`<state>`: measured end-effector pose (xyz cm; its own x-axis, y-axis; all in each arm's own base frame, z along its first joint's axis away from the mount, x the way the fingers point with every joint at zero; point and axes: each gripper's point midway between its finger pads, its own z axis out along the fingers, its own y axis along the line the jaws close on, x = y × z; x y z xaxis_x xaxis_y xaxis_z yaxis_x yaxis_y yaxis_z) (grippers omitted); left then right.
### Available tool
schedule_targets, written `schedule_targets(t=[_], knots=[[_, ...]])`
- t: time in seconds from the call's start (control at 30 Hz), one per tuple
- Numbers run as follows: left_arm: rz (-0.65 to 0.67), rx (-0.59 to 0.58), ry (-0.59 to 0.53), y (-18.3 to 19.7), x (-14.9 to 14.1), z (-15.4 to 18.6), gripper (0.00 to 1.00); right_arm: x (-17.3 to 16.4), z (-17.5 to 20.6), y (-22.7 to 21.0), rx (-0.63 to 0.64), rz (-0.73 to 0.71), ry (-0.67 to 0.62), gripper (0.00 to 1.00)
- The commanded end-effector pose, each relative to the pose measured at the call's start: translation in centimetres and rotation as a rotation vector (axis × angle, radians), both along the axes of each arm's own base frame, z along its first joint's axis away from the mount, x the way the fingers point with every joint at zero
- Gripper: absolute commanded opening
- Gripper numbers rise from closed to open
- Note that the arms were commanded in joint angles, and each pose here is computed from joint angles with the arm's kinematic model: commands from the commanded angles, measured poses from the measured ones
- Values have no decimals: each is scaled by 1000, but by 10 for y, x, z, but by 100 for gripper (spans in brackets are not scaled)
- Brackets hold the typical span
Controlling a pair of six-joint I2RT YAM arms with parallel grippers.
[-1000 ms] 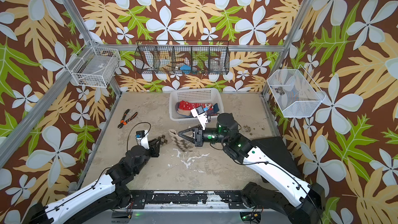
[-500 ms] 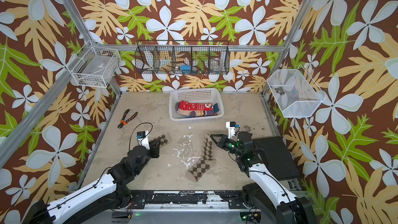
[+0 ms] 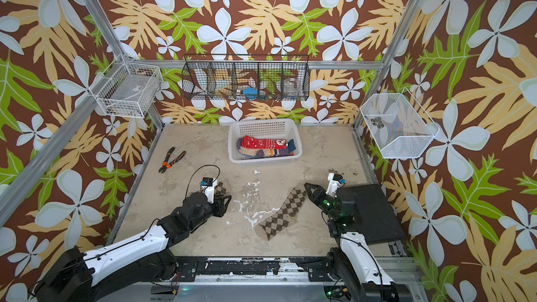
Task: Place the socks together as a pair
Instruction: Flatten out the sock at the center of the board, then adjust the sock at the center of the board.
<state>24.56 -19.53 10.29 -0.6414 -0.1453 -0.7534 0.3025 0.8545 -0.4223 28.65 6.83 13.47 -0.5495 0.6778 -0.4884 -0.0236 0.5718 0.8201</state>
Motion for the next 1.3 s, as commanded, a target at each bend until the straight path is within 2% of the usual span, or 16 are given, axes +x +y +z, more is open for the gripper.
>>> schedule_targets(t=[0.0, 0.13, 0.33, 0.53, 0.7, 0.77, 0.97, 1.13, 1.27], knots=[[-119, -52, 45, -23, -17, -3, 49, 1, 4, -13, -98, -18, -16, 44], [-246, -40, 105, -54, -42, -13, 53, 3, 17, -16, -163, -11, -45, 51], [-397, -8, 205, -101, -85, -26, 54, 6, 28, -15, -240, 32, -51, 51], [-440, 96, 329, -121, -117, -58, 52, 5, 27, -13, -259, 58, -50, 51], [-398, 178, 362, -118, -118, -83, 48, 6, 26, -12, -269, 68, -56, 51], [-372, 213, 355, -116, -113, -88, 45, 5, 27, -8, -258, 96, -59, 51], [-319, 286, 326, -112, -100, -99, 26, 5, 32, -3, -249, 122, -73, 49], [-295, 319, 319, -110, -95, -108, 3, 4, 32, -2, -251, 129, -76, 47], [-216, 417, 251, -88, -76, -105, 0, 3, 34, 0, -256, 147, -80, 44]])
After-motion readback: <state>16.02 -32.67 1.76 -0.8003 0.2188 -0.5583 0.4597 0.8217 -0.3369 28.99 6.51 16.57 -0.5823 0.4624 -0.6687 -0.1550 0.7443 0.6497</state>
